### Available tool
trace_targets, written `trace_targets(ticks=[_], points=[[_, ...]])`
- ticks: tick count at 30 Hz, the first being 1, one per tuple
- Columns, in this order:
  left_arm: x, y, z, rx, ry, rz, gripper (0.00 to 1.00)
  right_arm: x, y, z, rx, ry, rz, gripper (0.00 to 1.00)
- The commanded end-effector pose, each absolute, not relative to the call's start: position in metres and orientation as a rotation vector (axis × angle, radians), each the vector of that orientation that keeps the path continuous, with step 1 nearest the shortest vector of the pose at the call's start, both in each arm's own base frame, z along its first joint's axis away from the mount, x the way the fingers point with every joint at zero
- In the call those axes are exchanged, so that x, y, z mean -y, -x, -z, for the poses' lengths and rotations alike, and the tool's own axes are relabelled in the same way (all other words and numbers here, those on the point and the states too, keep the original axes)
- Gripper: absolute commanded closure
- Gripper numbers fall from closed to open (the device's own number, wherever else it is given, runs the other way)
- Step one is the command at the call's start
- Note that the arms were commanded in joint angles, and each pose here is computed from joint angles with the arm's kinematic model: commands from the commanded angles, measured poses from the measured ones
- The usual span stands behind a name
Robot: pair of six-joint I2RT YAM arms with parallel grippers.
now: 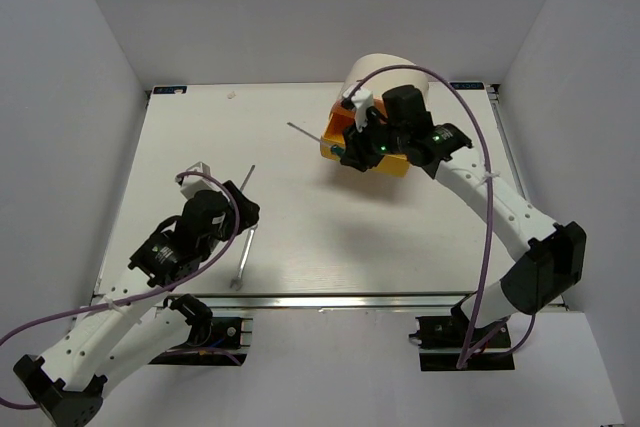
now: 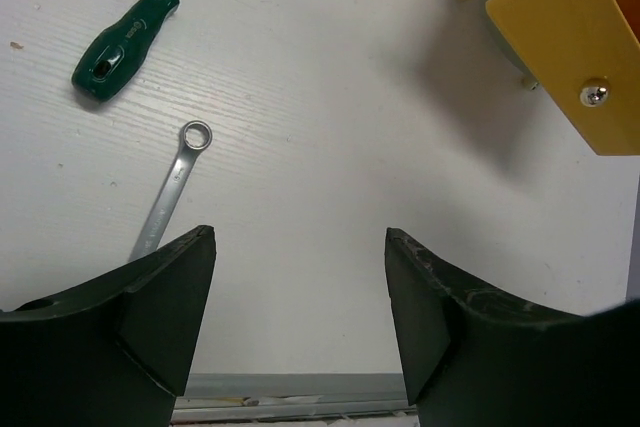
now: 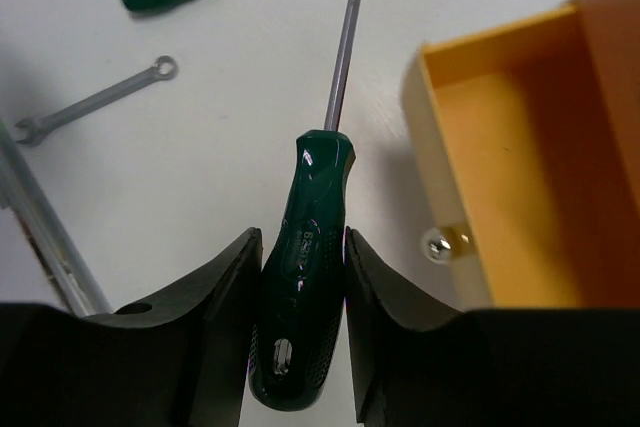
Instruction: Sort the tools into containers
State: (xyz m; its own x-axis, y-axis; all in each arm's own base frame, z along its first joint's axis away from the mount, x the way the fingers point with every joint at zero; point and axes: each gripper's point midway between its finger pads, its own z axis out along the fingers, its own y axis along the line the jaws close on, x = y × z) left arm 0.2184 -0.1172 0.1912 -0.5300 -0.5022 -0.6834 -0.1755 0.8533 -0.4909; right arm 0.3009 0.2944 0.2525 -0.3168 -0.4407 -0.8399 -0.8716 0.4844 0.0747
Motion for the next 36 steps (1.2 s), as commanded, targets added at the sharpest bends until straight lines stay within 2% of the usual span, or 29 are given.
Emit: trace_targets(ticks=[1,13,19,25,36], points=[[0.119,-0.221,-0.193,-2.102,0.471,0.472,0.22,-0.274,-0.314,-0.299,-1.820,1.049,-0.608,1.00],[0.122,-0.225,-0.188,-2.110,0.454,0.468,0.20,-0.208,-0.339,-0.291,-1.777,1.095,-0.476,1.00],[0.124,-0.225,-0.186,-2.111,0.453,0.477,0.20,-0.179,-0.342,-0.257,-1.775,1.156,-0.455,1.00],[0.126,-0.226,-0.185,-2.122,0.436,0.471,0.20,-0.174,-0.353,-0.235,-1.762,1.195,-0.411,1.00],[0.129,-0.228,-0.188,-2.123,0.429,0.476,0.20,-0.182,-0.397,-0.246,-1.699,1.173,-0.356,1.00]])
